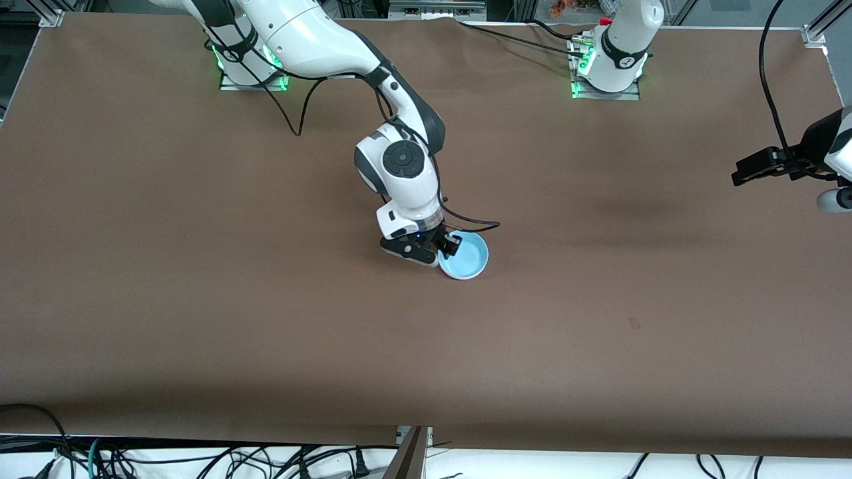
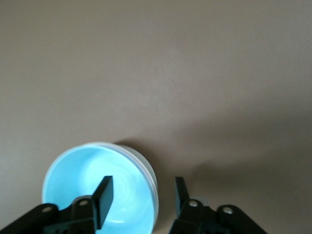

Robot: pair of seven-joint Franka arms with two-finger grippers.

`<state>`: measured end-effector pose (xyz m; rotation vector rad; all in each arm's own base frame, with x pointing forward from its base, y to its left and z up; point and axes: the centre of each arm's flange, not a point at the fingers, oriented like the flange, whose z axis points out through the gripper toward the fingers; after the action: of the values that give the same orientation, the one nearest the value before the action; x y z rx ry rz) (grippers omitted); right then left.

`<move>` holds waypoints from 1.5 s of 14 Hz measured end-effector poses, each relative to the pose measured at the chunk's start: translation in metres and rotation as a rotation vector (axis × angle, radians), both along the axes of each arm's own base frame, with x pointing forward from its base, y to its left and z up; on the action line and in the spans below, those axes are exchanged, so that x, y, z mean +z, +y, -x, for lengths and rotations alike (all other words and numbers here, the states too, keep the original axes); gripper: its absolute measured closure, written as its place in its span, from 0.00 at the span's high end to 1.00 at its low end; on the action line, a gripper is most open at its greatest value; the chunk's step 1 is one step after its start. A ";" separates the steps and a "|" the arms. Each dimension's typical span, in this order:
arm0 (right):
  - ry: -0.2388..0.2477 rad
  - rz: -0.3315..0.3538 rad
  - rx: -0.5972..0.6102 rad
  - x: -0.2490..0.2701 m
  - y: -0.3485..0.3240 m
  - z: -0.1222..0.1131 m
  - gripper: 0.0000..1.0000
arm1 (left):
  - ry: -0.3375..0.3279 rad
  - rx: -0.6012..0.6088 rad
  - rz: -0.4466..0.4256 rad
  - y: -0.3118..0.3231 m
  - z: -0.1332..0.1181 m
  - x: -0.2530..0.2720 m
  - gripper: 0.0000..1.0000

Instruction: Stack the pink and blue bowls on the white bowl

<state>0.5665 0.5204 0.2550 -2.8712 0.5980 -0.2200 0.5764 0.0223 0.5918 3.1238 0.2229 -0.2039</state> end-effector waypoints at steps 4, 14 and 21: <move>0.060 0.055 0.005 0.072 -0.045 -0.040 0.63 | 0.000 0.000 0.000 0.000 0.000 0.000 1.00; 0.250 0.055 0.200 0.287 -0.340 -0.095 0.97 | 0.001 0.000 0.000 0.000 0.000 0.000 1.00; 0.246 0.076 0.146 0.337 -0.490 -0.059 0.99 | 0.001 -0.001 0.000 -0.001 0.000 0.000 1.00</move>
<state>0.6259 0.0300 0.5924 -3.0236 0.4243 0.1384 0.5767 0.0216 0.5914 3.1239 0.2209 -0.2050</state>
